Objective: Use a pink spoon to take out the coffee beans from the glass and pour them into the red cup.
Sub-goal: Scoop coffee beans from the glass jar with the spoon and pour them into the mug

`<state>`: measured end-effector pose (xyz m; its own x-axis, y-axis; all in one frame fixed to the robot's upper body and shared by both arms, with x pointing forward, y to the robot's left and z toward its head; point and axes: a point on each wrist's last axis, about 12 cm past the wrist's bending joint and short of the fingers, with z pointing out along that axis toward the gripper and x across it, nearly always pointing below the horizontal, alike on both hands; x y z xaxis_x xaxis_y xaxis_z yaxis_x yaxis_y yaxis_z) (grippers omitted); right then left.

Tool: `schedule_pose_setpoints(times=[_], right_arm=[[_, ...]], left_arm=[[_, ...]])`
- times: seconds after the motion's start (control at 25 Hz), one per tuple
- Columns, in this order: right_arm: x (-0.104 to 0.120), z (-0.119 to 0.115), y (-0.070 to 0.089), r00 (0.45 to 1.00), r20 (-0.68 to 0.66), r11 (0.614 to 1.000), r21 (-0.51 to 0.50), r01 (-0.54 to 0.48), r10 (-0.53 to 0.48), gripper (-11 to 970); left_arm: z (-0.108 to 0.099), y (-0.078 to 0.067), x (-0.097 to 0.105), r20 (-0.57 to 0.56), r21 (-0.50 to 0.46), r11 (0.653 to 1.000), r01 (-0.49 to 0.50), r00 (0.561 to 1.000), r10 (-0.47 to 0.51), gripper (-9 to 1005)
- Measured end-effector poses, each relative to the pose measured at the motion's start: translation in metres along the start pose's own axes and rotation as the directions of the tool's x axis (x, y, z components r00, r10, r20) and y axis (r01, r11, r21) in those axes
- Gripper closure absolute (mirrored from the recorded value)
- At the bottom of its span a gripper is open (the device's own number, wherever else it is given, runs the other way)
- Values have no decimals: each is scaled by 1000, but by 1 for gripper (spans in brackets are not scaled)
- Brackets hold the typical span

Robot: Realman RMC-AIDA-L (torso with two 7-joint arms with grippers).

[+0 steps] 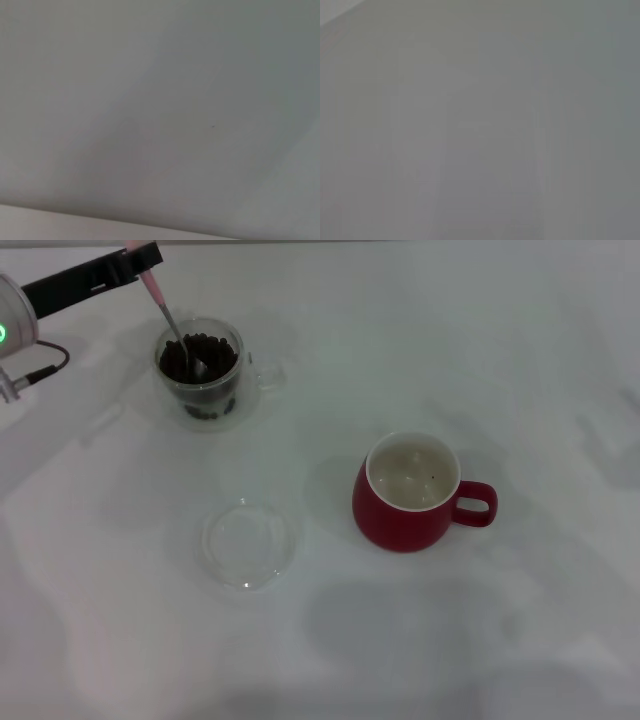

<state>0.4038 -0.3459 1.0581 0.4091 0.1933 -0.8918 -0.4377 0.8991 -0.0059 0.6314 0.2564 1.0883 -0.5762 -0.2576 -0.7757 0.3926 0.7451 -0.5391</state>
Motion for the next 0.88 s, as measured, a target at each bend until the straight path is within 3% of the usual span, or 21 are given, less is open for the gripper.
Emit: schedule_pose_setpoints(times=[0.36, 0.88], right_arm=[[1, -2, -5, 999, -33, 1000, 9, 10, -10, 213], [0, -7, -14, 996, -79, 999, 19, 40, -38, 214]], left_arm=[[-12, 7, 18, 76, 18, 983, 183, 980, -183, 858], [-42, 21, 53, 161, 69, 901, 427, 887, -433, 859]])
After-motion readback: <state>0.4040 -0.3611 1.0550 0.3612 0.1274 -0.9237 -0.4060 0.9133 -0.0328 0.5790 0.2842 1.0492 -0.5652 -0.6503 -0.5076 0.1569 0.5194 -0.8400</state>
